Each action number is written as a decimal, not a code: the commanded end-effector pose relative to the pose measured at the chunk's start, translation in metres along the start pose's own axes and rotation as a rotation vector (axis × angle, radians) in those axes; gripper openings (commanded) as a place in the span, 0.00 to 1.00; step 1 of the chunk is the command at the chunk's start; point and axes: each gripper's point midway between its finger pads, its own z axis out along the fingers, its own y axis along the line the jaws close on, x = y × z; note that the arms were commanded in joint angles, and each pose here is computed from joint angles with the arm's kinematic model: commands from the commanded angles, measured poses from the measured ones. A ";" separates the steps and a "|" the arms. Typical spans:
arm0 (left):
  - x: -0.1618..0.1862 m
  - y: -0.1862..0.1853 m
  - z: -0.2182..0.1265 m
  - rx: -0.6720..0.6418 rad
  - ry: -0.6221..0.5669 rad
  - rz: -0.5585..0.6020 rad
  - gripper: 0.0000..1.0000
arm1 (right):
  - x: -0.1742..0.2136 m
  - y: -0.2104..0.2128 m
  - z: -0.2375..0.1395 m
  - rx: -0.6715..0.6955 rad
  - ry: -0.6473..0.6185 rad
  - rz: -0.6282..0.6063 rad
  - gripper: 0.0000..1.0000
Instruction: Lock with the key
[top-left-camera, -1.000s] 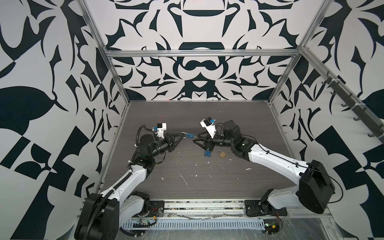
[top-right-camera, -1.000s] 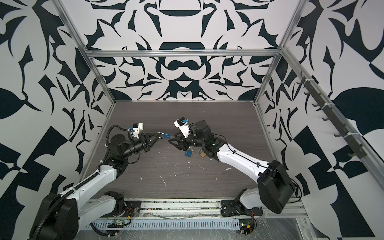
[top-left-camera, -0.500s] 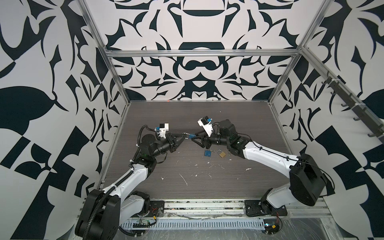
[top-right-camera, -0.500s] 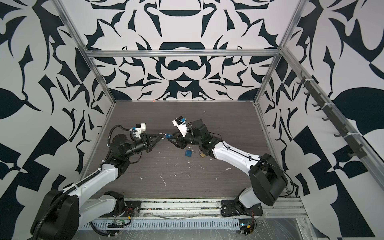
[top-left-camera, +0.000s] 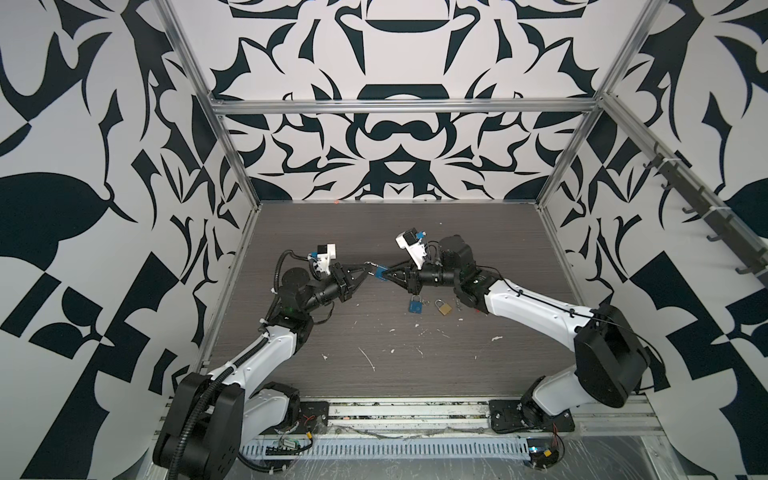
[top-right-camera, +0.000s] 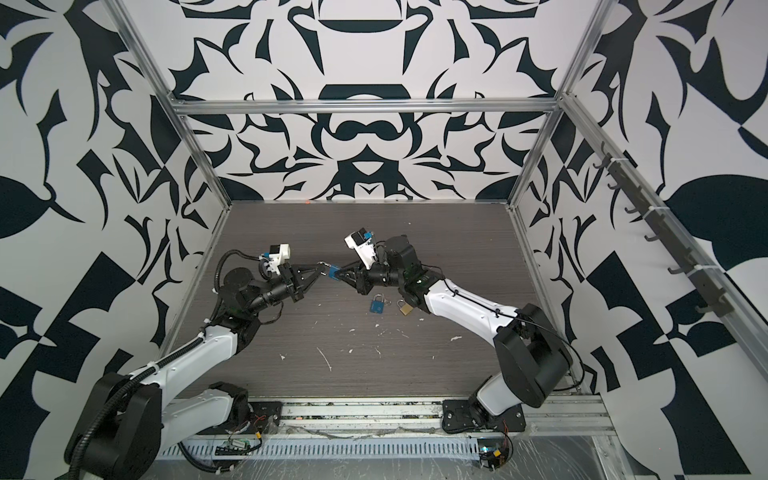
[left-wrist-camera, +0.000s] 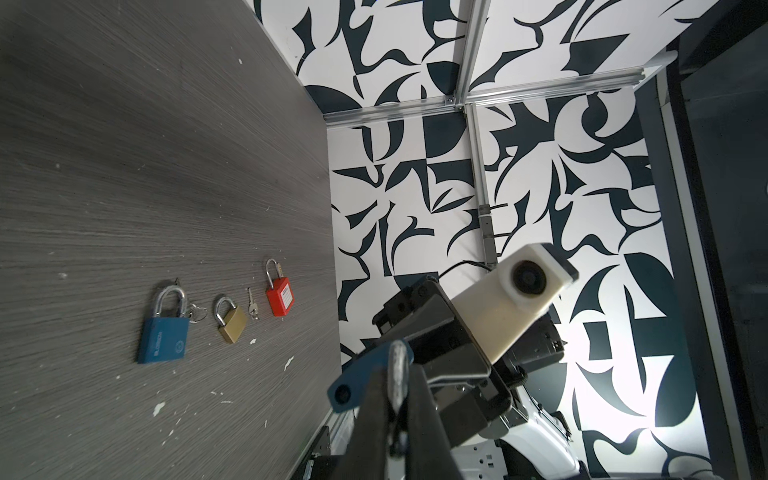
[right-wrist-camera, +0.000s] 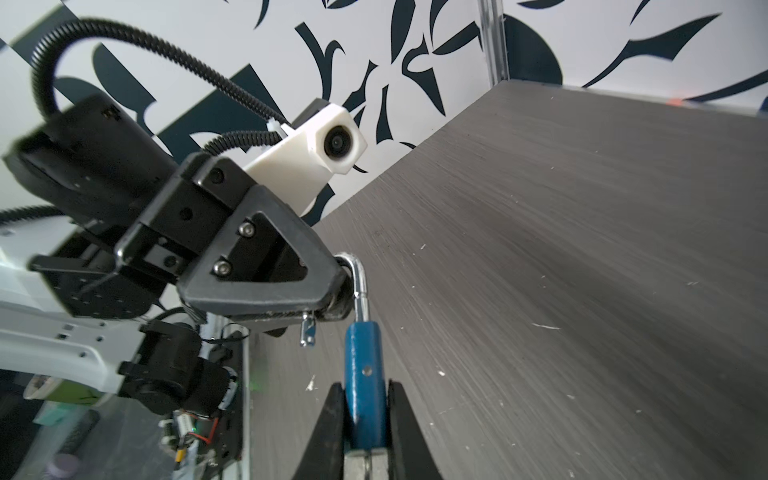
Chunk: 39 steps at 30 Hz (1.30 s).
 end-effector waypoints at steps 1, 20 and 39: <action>0.006 -0.029 0.001 0.101 0.056 0.153 0.00 | -0.040 0.017 -0.015 -0.141 -0.099 0.124 0.00; 0.008 -0.008 -0.011 -0.016 0.109 0.372 0.51 | 0.007 0.041 -0.037 -0.360 0.188 0.408 0.00; 0.030 -0.006 -0.010 0.037 0.200 0.305 0.30 | 0.000 0.032 -0.028 -0.354 0.179 0.398 0.00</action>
